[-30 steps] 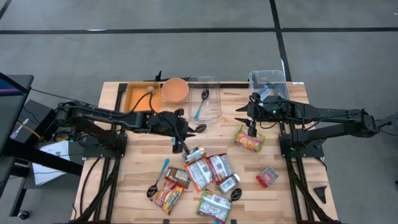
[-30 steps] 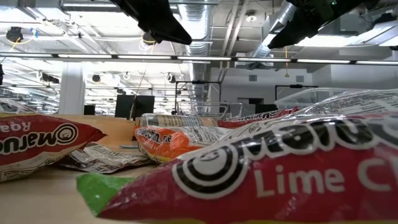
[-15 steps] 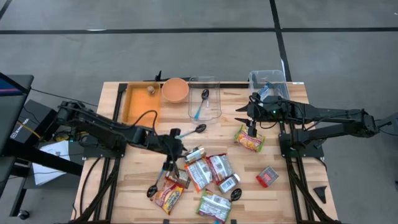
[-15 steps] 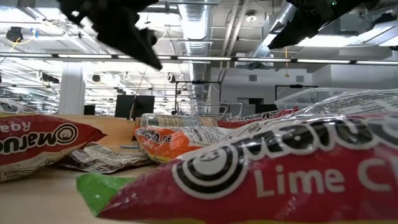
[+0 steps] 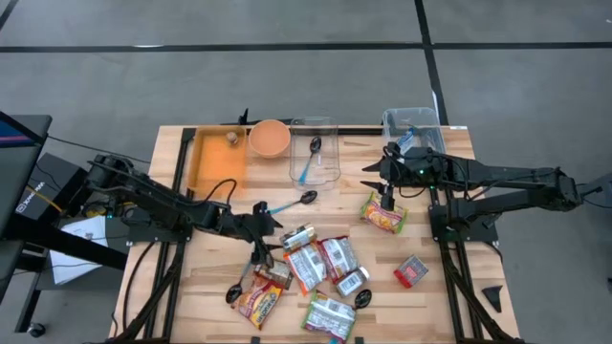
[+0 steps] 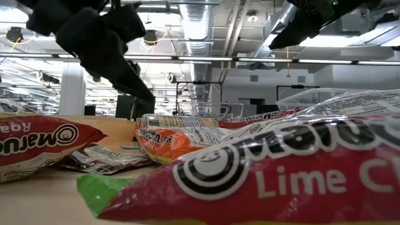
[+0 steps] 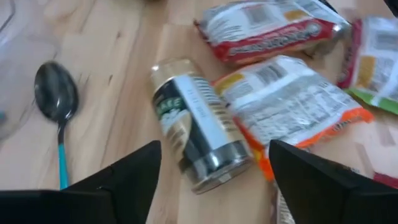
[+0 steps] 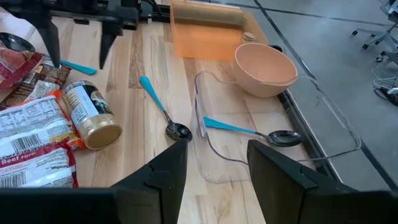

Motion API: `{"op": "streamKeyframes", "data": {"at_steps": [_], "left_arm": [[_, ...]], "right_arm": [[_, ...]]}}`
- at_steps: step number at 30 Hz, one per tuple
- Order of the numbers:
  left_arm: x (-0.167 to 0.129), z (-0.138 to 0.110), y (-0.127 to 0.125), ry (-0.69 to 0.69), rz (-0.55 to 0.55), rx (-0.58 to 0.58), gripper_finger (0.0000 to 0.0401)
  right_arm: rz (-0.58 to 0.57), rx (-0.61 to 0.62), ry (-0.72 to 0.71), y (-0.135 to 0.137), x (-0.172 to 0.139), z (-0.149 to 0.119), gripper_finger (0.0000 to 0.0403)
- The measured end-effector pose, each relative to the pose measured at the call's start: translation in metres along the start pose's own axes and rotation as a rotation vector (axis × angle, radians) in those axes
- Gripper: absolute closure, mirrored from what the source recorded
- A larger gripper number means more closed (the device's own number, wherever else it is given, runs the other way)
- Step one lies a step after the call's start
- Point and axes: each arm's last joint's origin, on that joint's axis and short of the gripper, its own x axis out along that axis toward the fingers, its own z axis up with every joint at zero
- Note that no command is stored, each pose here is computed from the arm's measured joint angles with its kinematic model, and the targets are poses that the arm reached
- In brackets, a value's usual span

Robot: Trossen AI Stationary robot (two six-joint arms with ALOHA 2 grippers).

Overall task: Pick & Place Food Item
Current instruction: Put the gold seasoning bottle into the orange bin

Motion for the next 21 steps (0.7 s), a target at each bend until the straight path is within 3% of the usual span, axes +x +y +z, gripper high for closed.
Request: {"op": "streamKeyframes", "data": {"at_steps": [15, 21], "left_arm": [[0.027, -0.005, 0.003, -0.133, -0.034, -0.095, 0.0068], [0.052, 0.019, 0.007, -0.126, -0.018, -0.079, 0.0067]], "right_arm": [[-0.001, 0.001, -0.003, 0.000, 0.000, 0.000, 0.0239], [-0.001, 0.001, -0.002, 0.000, 0.000, 0.000, 0.0239]]}}
